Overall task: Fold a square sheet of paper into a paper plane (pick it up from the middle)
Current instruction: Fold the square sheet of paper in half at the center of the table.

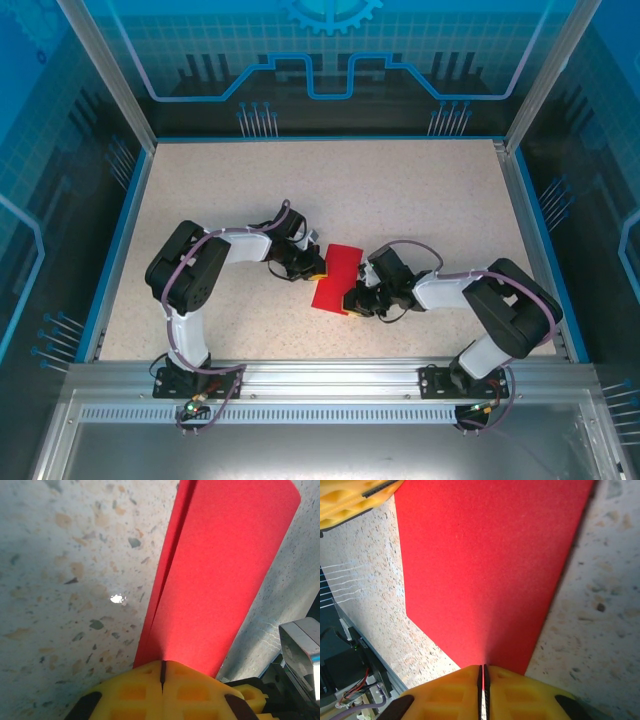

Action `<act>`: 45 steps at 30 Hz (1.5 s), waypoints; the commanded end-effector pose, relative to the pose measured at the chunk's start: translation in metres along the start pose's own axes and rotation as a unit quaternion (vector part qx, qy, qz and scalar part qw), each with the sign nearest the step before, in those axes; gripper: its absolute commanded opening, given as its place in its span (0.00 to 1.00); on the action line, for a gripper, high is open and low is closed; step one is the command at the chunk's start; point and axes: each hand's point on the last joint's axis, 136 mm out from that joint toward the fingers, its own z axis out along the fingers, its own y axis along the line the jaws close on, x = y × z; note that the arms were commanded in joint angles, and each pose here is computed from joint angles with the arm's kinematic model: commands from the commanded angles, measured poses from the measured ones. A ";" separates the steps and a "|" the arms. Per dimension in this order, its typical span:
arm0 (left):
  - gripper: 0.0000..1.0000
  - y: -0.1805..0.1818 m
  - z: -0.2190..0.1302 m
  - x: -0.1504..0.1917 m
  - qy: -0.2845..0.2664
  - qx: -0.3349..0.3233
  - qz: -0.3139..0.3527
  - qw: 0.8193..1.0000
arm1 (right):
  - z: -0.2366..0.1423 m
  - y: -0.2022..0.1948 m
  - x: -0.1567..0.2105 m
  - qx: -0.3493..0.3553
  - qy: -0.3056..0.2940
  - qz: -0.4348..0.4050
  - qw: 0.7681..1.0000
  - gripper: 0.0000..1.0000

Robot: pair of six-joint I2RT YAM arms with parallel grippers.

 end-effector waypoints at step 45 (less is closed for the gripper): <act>0.00 0.080 0.015 0.045 0.054 -0.131 -0.066 0.988 | -0.017 -0.015 -0.111 -0.025 -0.052 0.003 0.998 0.12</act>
